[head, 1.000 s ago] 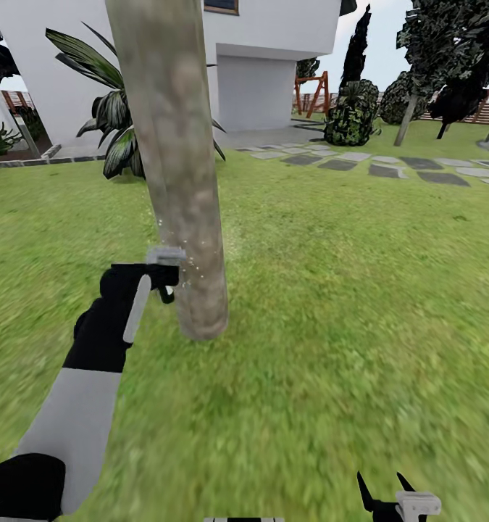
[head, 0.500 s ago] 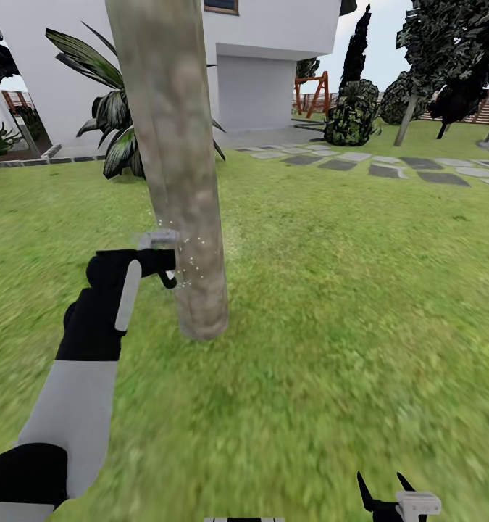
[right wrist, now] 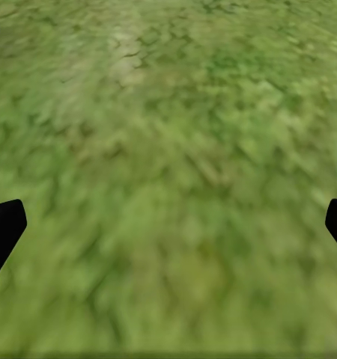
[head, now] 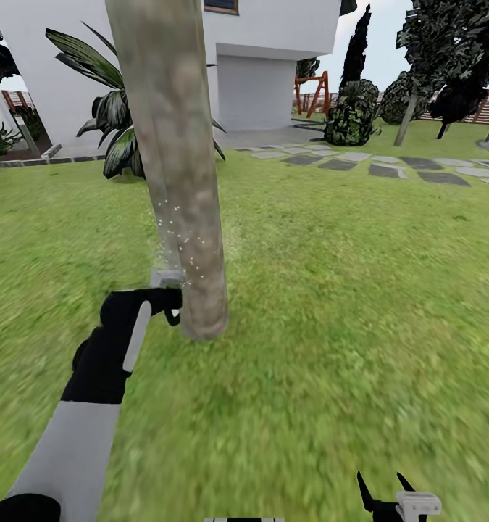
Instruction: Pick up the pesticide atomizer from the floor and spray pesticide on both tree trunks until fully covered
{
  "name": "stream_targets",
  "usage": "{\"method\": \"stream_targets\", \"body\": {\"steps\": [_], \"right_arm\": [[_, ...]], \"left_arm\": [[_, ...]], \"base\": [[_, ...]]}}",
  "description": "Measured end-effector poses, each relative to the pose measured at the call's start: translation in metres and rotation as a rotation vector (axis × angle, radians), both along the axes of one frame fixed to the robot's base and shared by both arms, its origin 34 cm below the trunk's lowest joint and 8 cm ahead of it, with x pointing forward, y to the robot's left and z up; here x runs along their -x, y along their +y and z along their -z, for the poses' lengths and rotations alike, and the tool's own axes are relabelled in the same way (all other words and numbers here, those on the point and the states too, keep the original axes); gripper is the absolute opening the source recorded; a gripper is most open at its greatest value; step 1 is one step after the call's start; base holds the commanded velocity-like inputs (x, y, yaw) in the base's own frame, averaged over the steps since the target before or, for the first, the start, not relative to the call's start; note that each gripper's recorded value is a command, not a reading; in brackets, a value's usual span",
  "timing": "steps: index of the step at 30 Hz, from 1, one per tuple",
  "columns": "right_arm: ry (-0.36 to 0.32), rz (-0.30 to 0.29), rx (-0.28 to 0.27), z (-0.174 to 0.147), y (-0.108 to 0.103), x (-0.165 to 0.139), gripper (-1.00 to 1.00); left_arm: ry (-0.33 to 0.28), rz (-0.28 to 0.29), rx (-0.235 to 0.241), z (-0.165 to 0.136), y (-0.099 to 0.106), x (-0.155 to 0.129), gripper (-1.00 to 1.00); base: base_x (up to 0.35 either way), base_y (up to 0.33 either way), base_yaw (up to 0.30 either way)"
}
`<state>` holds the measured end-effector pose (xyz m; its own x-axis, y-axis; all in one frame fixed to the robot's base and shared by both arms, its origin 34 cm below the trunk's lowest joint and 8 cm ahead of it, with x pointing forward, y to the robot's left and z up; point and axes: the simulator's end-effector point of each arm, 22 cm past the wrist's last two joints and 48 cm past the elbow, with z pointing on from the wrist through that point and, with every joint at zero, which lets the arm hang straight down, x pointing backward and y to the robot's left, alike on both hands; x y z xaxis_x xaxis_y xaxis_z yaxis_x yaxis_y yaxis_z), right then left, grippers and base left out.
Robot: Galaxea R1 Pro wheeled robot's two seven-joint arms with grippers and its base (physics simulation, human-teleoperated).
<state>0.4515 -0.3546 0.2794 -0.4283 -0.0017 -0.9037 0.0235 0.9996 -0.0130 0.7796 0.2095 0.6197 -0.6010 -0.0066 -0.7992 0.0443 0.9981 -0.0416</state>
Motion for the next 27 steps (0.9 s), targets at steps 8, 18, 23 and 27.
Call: {"method": "stream_targets", "body": {"steps": [8, 18, 23, 27], "right_arm": [[0.000, 0.000, 0.000, 0.000, 0.000, 0.000, 1.00], [0.001, 0.001, -0.001, 0.000, 0.000, 0.000, 1.00], [0.001, 0.001, -0.001, 0.000, 0.000, 0.000, 1.00], [0.001, 0.001, -0.001, 0.000, 0.000, 0.000, 1.00]], "left_arm": [[0.050, -0.033, -0.020, 0.107, 0.005, 0.019, -1.00], [0.049, -0.256, -0.149, 0.190, 0.057, 0.047, -1.00], [0.007, -0.264, -0.157, 0.188, 0.061, 0.046, -1.00], [0.009, -0.283, -0.176, 0.188, 0.066, 0.049, -1.00]], "base": [[0.000, 0.000, 0.000], [0.002, -0.022, 0.000], [0.096, -0.250, 0.000], [0.007, -0.272, 0.000]]}}
